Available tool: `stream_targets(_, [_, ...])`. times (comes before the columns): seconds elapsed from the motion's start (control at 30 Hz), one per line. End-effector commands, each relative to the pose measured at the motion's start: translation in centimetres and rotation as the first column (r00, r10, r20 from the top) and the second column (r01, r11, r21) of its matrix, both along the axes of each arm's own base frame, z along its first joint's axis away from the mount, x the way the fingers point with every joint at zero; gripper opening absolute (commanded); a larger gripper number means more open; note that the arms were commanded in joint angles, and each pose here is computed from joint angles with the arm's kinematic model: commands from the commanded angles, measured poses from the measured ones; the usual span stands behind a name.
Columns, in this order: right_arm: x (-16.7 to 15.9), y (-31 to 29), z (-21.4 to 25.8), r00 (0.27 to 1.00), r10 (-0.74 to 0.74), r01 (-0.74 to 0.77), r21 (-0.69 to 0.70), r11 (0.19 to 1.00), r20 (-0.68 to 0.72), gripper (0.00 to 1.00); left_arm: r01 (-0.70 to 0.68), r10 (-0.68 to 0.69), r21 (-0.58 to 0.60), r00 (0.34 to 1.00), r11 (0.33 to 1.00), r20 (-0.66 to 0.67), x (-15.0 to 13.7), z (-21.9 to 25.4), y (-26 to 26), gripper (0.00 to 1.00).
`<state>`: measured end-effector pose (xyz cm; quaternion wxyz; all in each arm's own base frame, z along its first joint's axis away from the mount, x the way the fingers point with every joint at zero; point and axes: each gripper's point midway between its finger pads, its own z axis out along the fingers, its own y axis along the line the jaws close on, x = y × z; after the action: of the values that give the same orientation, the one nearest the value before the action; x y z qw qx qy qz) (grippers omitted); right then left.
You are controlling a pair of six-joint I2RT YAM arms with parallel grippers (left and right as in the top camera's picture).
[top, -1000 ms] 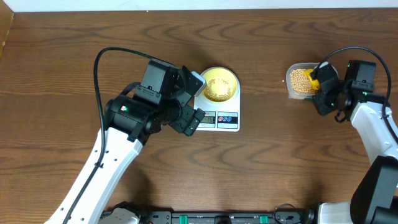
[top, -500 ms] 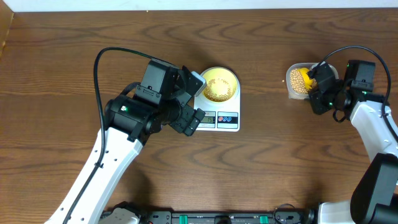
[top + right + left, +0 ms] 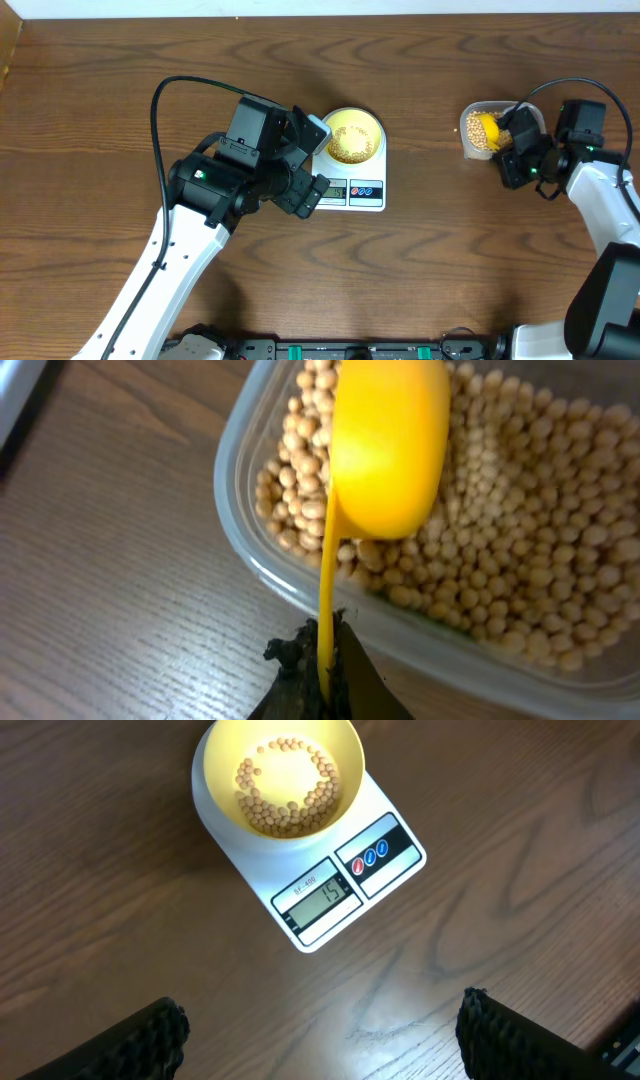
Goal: Scoop item into bowl and weigh 50g on scale
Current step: 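Scoop soybeans again from the tub with the right gripper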
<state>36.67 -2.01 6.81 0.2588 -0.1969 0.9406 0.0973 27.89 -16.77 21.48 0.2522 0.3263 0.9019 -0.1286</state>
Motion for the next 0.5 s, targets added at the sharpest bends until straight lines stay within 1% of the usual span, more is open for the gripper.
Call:
stream_targets(0.0, [-0.77, 0.05, -0.91, 0.999, -0.014, 0.017, 0.065, 0.998, -0.038, 0.01, 0.013, -0.013, 0.002, 1.0, 1.0, 0.006, -0.2, 0.14, 0.12, 0.88])
stream_targets(0.47, [-0.69, -0.02, -0.12, 1.0, -0.027, 0.029, 0.159, 0.987, -0.015, 0.01, 0.013, -0.013, 0.002, 1.0, 1.0, 0.006, -0.2, 0.14, 0.12, 0.88])
